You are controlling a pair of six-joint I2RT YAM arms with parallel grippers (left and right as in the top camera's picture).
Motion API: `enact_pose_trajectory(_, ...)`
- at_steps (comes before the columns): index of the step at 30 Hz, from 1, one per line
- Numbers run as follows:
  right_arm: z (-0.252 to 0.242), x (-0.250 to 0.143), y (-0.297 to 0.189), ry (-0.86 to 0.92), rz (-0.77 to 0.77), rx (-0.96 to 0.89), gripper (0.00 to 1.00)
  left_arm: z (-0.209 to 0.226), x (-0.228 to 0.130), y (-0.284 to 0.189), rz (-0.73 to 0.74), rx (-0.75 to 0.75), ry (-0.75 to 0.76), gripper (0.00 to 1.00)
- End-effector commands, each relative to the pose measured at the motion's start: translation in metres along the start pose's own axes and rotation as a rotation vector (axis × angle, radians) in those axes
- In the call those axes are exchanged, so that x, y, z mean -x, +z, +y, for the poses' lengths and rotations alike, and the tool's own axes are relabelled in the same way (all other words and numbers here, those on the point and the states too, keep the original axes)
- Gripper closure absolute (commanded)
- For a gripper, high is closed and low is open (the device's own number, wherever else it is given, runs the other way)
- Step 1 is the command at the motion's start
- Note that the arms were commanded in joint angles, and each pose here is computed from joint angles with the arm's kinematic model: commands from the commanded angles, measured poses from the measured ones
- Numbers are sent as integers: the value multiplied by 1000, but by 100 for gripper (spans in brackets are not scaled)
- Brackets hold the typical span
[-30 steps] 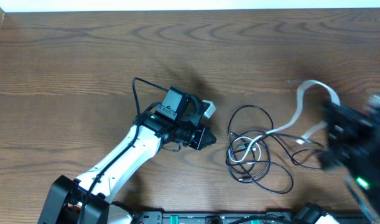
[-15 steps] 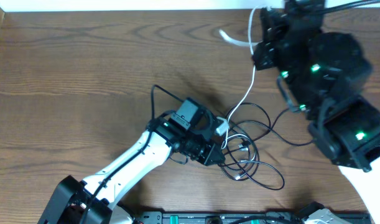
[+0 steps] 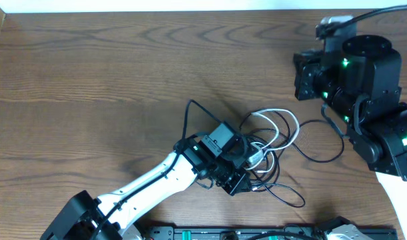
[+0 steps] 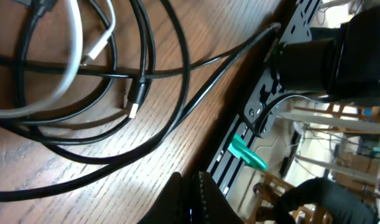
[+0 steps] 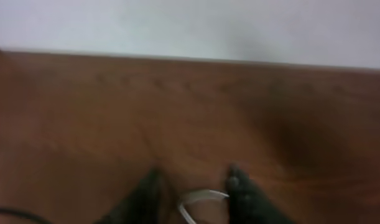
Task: Untangle cables
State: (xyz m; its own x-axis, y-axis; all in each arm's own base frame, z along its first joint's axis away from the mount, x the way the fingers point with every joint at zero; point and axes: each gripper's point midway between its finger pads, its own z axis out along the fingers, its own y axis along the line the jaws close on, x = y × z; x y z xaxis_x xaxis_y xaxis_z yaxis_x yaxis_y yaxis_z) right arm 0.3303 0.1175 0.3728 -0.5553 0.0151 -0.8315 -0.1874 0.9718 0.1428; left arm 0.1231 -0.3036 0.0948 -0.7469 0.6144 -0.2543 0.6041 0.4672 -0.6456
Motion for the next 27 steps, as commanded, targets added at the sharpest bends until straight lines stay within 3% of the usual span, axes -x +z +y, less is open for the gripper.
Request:
enact_pose_trajectory(1,-6,-5,-3,-47,25,-24,44,4,-1,3,2,42,14,92)
enact_pose_trajectory(3,-10,-11,-3,-50,49,-44,25,2,-2,4,7,40,19,92)
enact_pose_trajectory(6,-11,-18,-4,-52,78,-49,18,0,-4,6,14,38,27,91)
enact_pose_trajectory(10,-12,-24,-5,-55,100,-52,17,8,-7,12,28,93,32,59)
enact_pose_trajectory(14,-12,-28,-6,-57,119,-51,16,22,-10,20,43,174,42,36)
enact_pose_trajectory(27,-14,-43,-8,-69,182,-52,16,65,15,14,-50,431,108,34)
